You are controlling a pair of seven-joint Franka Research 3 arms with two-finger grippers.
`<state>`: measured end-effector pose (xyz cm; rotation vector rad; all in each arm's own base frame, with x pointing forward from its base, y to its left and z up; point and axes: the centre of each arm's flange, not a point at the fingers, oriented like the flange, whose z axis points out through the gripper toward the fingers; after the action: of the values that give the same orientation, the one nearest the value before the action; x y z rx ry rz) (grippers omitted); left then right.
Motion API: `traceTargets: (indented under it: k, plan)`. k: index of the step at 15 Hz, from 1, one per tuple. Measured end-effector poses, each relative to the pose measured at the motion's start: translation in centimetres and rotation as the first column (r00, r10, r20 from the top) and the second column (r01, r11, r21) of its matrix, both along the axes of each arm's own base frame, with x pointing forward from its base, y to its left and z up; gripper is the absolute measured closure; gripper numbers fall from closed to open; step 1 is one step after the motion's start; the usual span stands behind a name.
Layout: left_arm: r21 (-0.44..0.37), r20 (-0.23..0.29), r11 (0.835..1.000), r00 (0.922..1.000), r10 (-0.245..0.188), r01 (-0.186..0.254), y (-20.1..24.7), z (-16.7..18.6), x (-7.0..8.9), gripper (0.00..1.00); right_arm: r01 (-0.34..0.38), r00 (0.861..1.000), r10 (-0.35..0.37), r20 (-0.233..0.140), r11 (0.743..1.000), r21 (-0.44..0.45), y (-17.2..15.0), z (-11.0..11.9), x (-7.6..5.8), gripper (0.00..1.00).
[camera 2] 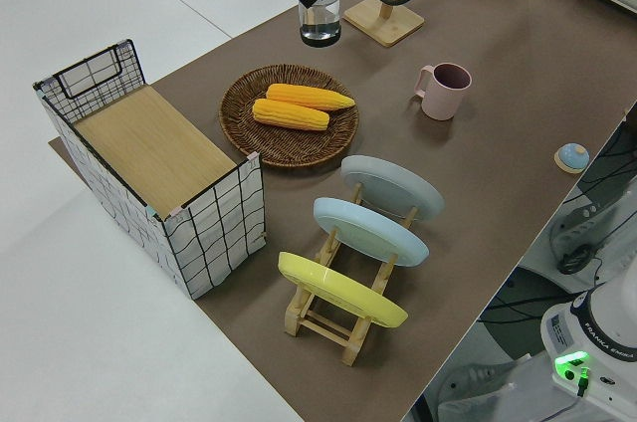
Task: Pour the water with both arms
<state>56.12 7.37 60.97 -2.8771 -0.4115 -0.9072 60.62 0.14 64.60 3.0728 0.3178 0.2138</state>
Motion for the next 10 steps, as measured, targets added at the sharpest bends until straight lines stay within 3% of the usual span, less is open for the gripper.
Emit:
traceTargets:
  k: [3, 7, 10]
  plan:
    - [0.03, 0.009, 1.0, 0.9999, -0.007, 0.007, 4.7, 0.2, 1.3, 0.36, 0.0, 1.0, 0.0, 0.0, 1.0, 0.0, 0.0, 0.0, 0.0, 0.01]
    - [0.068, 0.047, 0.998, 0.9988, -0.01, 0.007, 11.0, -0.5, 1.9, 0.36, 0.0, 1.0, 0.0, 0.0, 1.0, 0.0, 0.0, 0.0, 0.0, 0.01]
    - [0.04, 0.068, 0.998, 0.9965, -0.047, 0.045, 14.4, -1.9, 1.8, 0.36, 0.0, 1.0, 0.0, 0.0, 1.0, 0.0, 0.0, 0.0, 0.0, 0.01]
